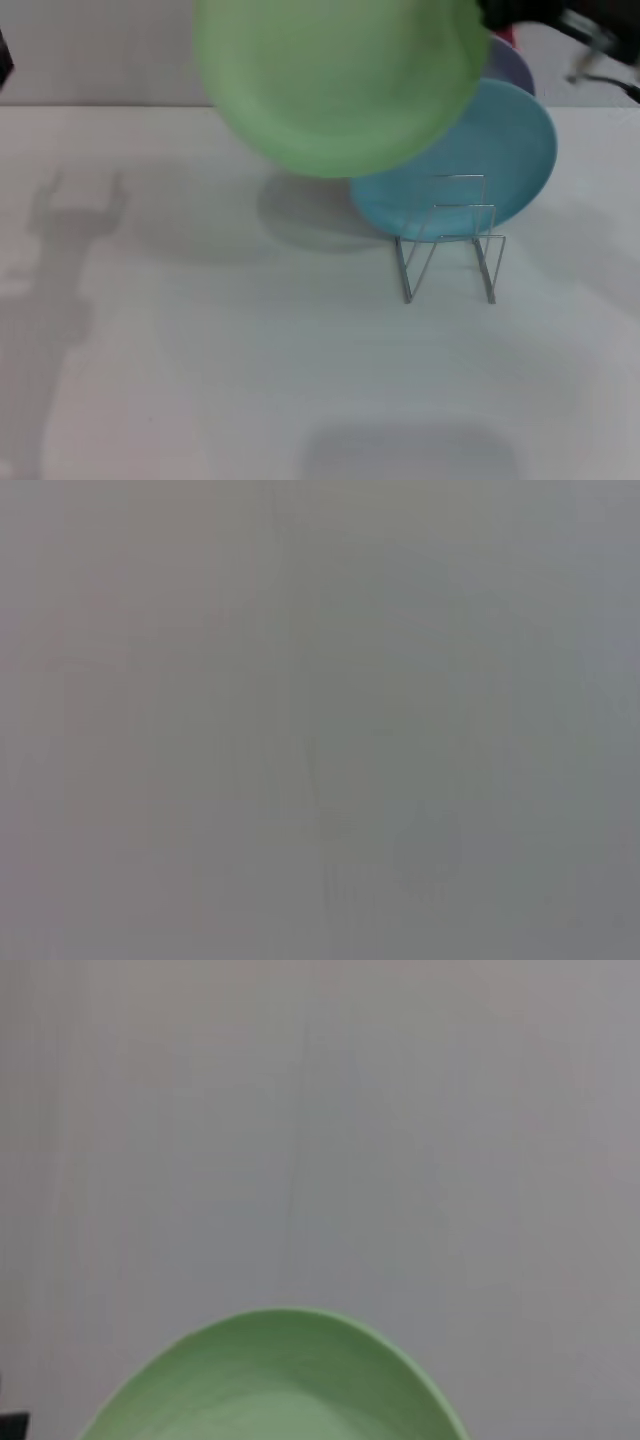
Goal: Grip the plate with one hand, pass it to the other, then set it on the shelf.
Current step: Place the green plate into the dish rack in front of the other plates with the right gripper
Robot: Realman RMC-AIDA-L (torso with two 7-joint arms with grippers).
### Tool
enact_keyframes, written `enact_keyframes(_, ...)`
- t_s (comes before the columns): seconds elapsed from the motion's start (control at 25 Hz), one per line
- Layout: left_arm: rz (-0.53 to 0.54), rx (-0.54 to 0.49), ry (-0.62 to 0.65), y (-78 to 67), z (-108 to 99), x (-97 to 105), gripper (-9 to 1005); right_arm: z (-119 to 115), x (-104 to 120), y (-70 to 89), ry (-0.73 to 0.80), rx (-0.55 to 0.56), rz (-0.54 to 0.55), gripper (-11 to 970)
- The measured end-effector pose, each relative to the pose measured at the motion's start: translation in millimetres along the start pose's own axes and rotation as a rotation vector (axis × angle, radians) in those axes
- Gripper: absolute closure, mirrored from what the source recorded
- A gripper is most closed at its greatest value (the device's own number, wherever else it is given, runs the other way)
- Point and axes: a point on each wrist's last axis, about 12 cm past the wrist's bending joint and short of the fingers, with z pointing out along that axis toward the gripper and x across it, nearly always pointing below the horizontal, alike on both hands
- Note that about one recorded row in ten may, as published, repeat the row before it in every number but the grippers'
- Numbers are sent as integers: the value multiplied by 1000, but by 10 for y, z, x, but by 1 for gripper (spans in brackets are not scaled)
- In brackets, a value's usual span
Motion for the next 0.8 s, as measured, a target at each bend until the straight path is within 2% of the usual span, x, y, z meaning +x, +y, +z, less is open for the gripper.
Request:
enact_keyframes(0.08, -7, -1, 10, 3, -11, 50, 183, -186, 128, 3, -58, 12, -73, 924)
enact_keyframes(0.12, -25, -5, 32, 12, -34, 159, 182, -337, 244, 17, -109, 22, -146, 925)
enact_keyframes(0.16, -25, -5, 32, 12, -34, 159, 182, -337, 244, 17, -109, 22, -146, 925)
enact_keyframes(0.2, -49, -7, 52, 21, -53, 252, 182, -480, 362, 28, -150, 37, -208, 925)
enact_keyframes(0.24, -49, -7, 52, 21, -53, 252, 182, -480, 362, 28, -150, 37, -208, 925)
enact_keyframes(0.32, -57, -10, 77, 30, -80, 346, 182, -675, 480, 39, -210, 42, -294, 925)
enact_keyframes(0.56, -66, -16, 90, 30, -132, 481, 182, -858, 576, 26, -266, 54, -406, 926)
enact_keyframes(0.6, -83, -15, 65, 9, -175, 527, 182, -893, 606, 20, -267, 65, -457, 925)
enact_keyframes(0.76, -104, -11, 21, -15, -235, 573, 183, -920, 650, 4, -255, 83, -520, 925)
enact_keyframes(0.8, -127, -7, -23, -22, -280, 610, 183, -924, 672, -13, -248, 92, -547, 925)
